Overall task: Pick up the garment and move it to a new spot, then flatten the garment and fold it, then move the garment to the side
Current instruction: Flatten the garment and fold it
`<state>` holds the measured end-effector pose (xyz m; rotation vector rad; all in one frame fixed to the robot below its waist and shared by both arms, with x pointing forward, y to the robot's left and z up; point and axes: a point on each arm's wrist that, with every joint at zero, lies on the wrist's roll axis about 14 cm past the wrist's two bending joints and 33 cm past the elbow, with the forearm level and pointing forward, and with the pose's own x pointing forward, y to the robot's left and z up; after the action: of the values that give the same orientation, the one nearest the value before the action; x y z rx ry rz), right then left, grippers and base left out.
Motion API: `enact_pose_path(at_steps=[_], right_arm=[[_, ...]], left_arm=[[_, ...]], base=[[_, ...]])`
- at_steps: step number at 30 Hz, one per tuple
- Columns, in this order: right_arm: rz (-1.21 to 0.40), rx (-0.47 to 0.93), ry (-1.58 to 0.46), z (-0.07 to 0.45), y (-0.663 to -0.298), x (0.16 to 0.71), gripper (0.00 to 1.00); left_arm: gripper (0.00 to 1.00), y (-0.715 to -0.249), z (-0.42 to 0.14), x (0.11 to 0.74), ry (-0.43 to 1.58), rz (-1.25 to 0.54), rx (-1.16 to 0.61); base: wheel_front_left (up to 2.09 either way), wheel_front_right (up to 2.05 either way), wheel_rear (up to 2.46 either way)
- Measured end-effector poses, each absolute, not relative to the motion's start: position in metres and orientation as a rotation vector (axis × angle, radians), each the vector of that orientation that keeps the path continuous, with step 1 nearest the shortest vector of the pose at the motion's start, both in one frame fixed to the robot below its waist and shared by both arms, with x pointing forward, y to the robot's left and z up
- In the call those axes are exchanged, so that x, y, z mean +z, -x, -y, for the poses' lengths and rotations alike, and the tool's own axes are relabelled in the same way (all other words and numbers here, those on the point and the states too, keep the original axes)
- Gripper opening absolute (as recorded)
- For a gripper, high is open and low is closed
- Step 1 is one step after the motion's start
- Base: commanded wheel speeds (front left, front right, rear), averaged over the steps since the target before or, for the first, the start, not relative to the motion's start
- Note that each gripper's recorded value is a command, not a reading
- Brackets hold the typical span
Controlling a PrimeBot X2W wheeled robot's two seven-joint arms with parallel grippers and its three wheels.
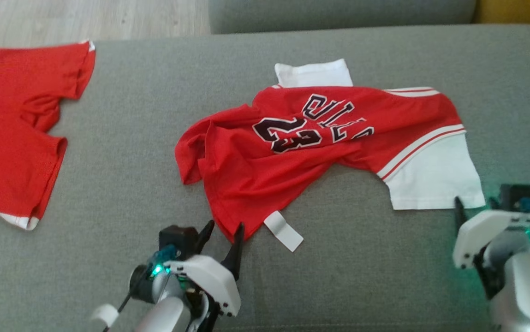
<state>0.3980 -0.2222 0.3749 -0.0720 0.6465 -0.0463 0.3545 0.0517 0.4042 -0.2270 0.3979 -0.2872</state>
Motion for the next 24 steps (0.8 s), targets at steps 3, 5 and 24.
enact_pose_path(at_steps=[3, 5, 24], right_arm=[[-0.656, -0.062, 0.084, 0.23, -0.404, 0.374, 1.0], [-0.672, -0.071, 0.079, 0.232, -0.408, 0.373, 1.0], [-0.719, -0.062, 0.068, 0.228, -0.417, 0.361, 1.0]], left_arm=[[1.0, -0.356, -0.049, 0.401, 0.25, -0.423, -0.285], [1.0, -0.357, -0.047, 0.398, 0.26, -0.438, -0.28], [1.0, -0.36, -0.039, 0.376, 0.253, -0.521, -0.286]], base=[[0.0, 0.0, 0.0], [0.0, 0.0, 0.0], [0.0, 0.0, 0.0]])
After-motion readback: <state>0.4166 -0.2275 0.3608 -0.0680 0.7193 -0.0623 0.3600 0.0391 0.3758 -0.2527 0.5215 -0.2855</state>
